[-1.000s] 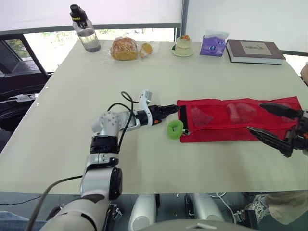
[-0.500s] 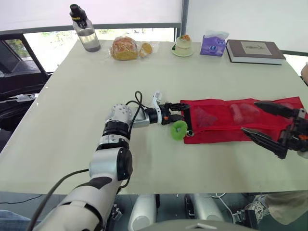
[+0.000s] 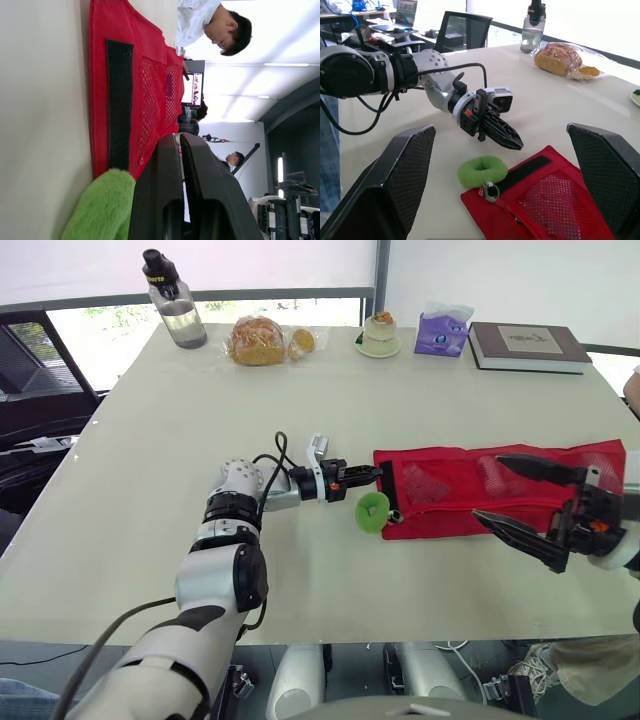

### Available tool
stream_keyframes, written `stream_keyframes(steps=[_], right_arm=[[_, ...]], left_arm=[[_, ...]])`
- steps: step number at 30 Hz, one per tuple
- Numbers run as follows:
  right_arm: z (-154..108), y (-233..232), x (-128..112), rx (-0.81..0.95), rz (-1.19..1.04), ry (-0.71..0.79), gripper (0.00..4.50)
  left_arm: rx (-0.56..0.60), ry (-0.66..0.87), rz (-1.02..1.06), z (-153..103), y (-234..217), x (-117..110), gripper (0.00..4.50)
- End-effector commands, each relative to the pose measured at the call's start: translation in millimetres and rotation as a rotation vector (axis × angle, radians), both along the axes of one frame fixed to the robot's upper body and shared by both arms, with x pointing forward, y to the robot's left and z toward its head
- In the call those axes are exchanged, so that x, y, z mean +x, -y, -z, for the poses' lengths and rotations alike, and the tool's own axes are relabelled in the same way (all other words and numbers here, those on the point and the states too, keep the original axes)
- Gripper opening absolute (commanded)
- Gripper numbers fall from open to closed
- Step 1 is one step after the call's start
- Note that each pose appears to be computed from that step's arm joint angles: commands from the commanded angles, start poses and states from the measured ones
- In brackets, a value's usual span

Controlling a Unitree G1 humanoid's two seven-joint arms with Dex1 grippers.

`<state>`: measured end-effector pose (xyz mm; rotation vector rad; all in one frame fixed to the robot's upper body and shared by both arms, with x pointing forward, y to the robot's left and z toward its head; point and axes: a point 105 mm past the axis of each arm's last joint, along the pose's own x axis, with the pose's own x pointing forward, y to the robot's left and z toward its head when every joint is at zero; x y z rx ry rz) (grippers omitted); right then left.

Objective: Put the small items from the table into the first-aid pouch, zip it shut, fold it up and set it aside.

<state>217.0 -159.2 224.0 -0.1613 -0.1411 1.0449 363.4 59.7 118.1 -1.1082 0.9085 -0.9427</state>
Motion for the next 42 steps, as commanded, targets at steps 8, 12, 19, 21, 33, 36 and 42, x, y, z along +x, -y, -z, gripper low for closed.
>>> stream_keyframes(steps=[8,12,19,21,33,36,42], right_arm=[[-7,-2,1,0.003,-0.018,0.048,4.5],[-8,-3,1,0.001,-0.02,0.054,4.5],[-9,0,-1,-0.004,-0.004,0.061,4.5],[-8,0,-1,-0.004,-0.004,0.06,4.5],[-14,2,1,-0.009,-0.016,0.082,4.5],[-16,2,-1,-0.006,-0.01,0.089,4.5],[-16,2,-1,-0.002,0.002,0.092,4.5]], left_arm=[[0.239,0.158,-0.073,3,-8,14,1.02],[0.309,0.182,-0.037,-1,1,12,2.92],[0.466,0.242,-0.04,-5,-10,11,4.47],[0.491,0.242,-0.035,-3,-7,12,4.47],[0.323,0.098,0.023,21,60,14,4.47],[0.259,0.073,0.033,17,65,13,4.47],[0.23,0.076,0.067,19,72,9,2.91]])
